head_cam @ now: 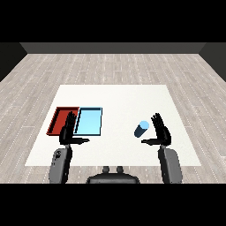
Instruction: Pick the blue can and put it in the blue box
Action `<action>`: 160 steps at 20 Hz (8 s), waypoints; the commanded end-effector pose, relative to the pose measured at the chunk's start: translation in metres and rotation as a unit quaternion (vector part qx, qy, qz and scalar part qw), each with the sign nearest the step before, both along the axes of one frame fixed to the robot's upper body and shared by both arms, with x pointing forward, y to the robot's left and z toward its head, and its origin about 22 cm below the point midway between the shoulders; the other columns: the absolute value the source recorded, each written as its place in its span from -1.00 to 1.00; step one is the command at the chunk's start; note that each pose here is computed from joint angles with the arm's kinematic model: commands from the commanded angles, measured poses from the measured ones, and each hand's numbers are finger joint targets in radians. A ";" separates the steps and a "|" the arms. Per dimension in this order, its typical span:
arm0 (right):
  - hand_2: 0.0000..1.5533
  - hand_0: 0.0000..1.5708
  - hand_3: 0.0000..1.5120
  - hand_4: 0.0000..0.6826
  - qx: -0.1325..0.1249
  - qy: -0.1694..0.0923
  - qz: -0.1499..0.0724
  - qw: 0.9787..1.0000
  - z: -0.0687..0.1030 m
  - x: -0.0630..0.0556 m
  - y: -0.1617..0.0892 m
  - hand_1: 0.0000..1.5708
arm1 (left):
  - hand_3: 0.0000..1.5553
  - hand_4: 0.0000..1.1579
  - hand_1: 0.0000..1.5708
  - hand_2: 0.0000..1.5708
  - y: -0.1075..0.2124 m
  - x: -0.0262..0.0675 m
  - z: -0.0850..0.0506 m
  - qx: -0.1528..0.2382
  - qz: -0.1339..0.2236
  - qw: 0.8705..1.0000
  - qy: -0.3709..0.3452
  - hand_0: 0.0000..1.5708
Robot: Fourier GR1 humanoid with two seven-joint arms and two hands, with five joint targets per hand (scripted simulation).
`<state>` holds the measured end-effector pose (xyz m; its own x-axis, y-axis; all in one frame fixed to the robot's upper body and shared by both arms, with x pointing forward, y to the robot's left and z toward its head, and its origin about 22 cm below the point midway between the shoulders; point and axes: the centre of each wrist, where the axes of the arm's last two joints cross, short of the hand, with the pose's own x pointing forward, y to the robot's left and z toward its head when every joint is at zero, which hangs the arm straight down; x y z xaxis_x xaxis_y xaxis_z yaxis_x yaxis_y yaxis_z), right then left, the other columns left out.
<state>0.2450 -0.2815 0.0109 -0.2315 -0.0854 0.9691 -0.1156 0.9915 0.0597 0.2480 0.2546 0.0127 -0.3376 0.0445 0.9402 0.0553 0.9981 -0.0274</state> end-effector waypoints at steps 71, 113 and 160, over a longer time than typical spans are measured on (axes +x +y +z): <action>0.87 0.87 0.89 0.86 -0.026 -0.032 0.000 0.999 0.036 0.078 0.115 0.87 | -1.00 -1.00 -1.00 -1.00 -0.041 0.0056 -0.001 -0.048 -0.081 0.994 0.054 -1.00; 0.88 0.82 0.87 0.80 -0.047 -0.078 0.066 0.994 0.063 0.064 0.191 0.82 | -1.00 -1.00 -1.00 -1.00 -0.146 0.0545 -0.030 -0.019 -0.133 0.984 0.121 -1.00; 0.87 0.87 0.86 0.69 -0.009 -0.067 0.134 0.989 0.060 0.063 0.231 0.87 | -0.27 0.11 0.06 0.09 -0.187 0.0679 -0.003 0.047 -0.055 0.989 0.128 0.06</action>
